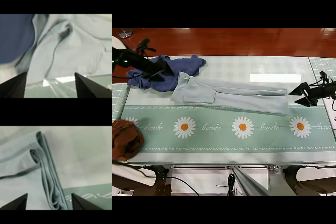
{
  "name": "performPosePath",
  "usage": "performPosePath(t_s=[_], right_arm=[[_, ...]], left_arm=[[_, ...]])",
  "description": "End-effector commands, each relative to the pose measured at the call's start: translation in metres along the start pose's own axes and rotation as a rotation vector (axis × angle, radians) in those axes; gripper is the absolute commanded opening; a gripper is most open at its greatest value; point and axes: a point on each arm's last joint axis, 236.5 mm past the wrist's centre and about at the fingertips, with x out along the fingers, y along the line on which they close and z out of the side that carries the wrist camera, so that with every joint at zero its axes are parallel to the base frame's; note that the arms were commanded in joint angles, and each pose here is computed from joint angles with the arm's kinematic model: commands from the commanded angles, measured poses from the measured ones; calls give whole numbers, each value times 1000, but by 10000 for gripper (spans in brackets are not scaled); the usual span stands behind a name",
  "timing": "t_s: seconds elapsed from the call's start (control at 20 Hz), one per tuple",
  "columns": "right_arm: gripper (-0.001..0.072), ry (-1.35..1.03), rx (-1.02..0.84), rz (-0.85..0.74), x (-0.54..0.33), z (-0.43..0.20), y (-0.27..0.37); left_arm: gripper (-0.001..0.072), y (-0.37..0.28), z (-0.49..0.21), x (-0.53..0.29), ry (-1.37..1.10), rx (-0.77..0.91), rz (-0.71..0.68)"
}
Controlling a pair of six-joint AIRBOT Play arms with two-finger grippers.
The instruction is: Fold the shirts.
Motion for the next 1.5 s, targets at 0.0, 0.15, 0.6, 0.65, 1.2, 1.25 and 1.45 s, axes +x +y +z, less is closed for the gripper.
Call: performPosePath(t_s=[0.0,0.15,0.6,0.65,1.2,1.25,1.45], right_arm=[[626,38,-13,30,22,-14,-2],[625,91,-33,68,50,-23,15],[28,58,-299,63,2,-47,77],[28,33,-335,24,-16,-57,76],[28,-407,-378,-105,-163,-208,92],[28,-409,-377,-95,-165,-216,94],[28,-399,-395,-18,-165,-227,111]], left_arm=[[702,-21,-19,-23,-164,29,9],[702,-48,-59,-14,-222,69,-5],[16,-109,-114,29,-97,228,-66],[16,-122,-113,31,-114,252,-89],[15,-314,-165,161,60,554,-234],[15,-333,-175,173,79,565,-255],[15,-396,-230,209,178,572,-364]])
